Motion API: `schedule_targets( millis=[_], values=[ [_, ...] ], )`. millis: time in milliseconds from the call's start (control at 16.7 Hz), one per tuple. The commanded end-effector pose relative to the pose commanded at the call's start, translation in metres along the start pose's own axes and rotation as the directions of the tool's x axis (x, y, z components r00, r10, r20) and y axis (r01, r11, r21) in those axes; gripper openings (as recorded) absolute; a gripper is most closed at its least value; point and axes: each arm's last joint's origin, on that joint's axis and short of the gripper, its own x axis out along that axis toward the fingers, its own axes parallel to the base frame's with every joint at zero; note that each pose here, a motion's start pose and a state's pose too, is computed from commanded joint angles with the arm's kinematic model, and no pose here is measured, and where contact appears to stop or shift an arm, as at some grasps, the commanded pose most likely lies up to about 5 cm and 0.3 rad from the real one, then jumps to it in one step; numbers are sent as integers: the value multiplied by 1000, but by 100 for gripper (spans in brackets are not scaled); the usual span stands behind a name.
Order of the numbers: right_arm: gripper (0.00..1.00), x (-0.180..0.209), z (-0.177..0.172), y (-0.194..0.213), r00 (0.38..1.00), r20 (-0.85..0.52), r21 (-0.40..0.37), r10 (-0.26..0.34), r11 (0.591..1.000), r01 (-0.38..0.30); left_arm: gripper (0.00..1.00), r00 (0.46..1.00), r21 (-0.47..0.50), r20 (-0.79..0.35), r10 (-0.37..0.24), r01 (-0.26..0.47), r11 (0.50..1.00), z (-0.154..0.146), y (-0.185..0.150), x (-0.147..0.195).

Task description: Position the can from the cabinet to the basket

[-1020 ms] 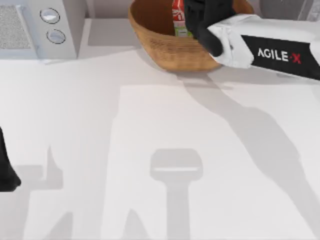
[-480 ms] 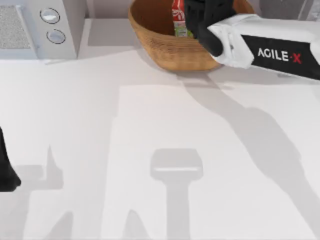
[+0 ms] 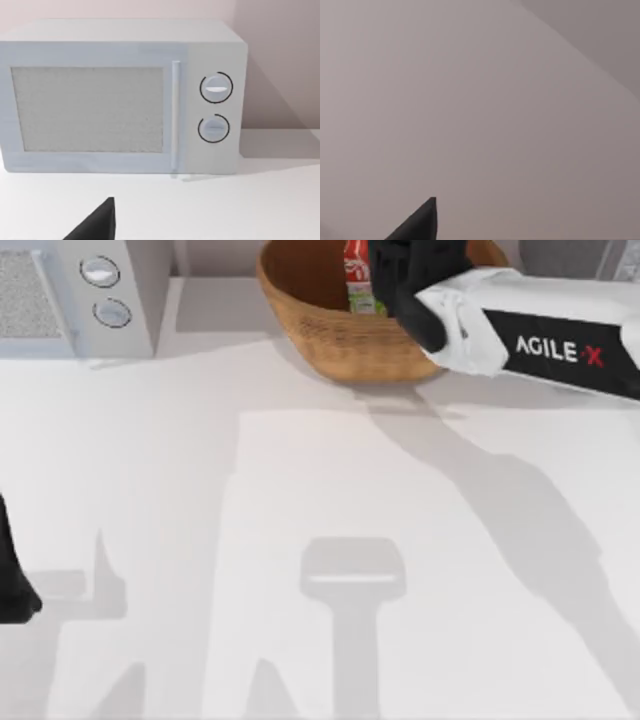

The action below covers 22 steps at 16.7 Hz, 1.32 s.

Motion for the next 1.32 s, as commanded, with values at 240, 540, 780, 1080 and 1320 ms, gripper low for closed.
schedule_targets(
  millis=[240,540,780,1080,1320],
  values=[
    [100,0,0,0,1000,0,0,0,1000,0,100,1000,0,0,0,0,1000,0,0,0],
    [100,-1,0,1,1000,0,0,2,1000,-2,100,1000,0,0,0,0,1000,0,0,0],
    [100,-6,6,-7,1000,-14,-9,7,1000,-7,100,1000,0,0,0,0,1000,0,0,0],
    [100,-37,51,-53,1000,-21,-14,16,1000,-17,100,1000,0,0,0,0,1000,0,0,0],
    [100,-90,93,-111,1000,-18,-14,18,1000,-18,100,1000,0,0,0,0,1000,0,0,0]
  ],
)
